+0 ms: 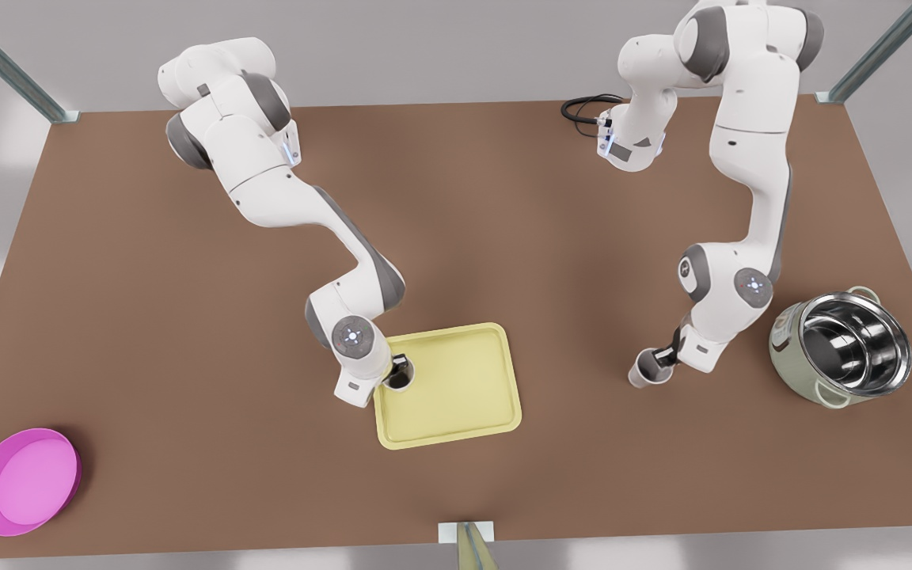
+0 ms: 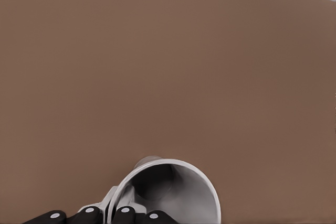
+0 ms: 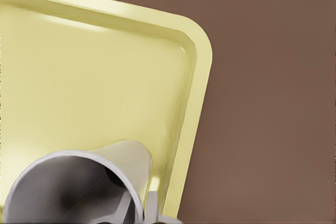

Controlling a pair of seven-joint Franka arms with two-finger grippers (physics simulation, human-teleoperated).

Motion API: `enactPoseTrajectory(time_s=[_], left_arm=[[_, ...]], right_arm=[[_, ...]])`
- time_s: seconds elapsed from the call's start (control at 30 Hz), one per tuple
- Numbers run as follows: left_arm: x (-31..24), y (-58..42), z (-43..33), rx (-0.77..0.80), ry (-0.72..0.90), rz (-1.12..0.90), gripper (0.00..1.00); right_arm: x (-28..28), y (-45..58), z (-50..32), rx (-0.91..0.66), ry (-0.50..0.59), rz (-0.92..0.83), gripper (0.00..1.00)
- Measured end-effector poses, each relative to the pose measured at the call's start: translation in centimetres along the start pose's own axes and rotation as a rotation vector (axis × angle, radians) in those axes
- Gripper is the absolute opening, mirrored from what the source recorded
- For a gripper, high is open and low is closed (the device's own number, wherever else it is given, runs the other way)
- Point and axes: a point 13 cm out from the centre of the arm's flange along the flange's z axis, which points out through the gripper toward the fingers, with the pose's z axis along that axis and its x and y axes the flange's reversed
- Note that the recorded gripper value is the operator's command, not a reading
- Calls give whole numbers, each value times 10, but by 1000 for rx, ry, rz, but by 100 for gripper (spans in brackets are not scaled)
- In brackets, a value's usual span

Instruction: Use the left arm to pick up the white IKEA cup from the tray and place it on the middle-left position; use the right arm to pick up the white IKEA cup from the tray and place it on the middle-right position

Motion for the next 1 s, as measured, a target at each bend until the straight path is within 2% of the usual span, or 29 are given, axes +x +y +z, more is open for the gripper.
enactPoseTrajectory(time_s=[0.13, 0.27, 0.5, 0.53, 0.57, 0.73, 0.83, 1.0], left_arm=[[-6, 0, 2, 3, -28, 81, 20], [-8, 0, 3, 3, -40, 149, 25], [-6, 3, 16, -3, -44, 238, 25], [-7, 2, 16, -2, -47, 248, 66], [-7, 2, 15, -2, -50, 258, 100], [-21, 2, -5, 0, -84, 299, 100], [-50, -4, -103, 13, -148, 323, 100], [-90, -34, -230, 26, -130, 360, 100]], right_arm=[[-1, -1, -8, -1, 0, 0, 17], [-3, -6, -30, -3, -5, 5, 17], [5, -43, -88, -53, 22, 48, 16], [7, -54, -96, -60, 28, 59, 15], [9, -62, -101, -67, 37, 66, 15], [21, -102, -121, -100, 84, 90, 15], [31, -134, -128, -108, 109, 103, 15], [43, -192, -135, -148, 126, 111, 15]])
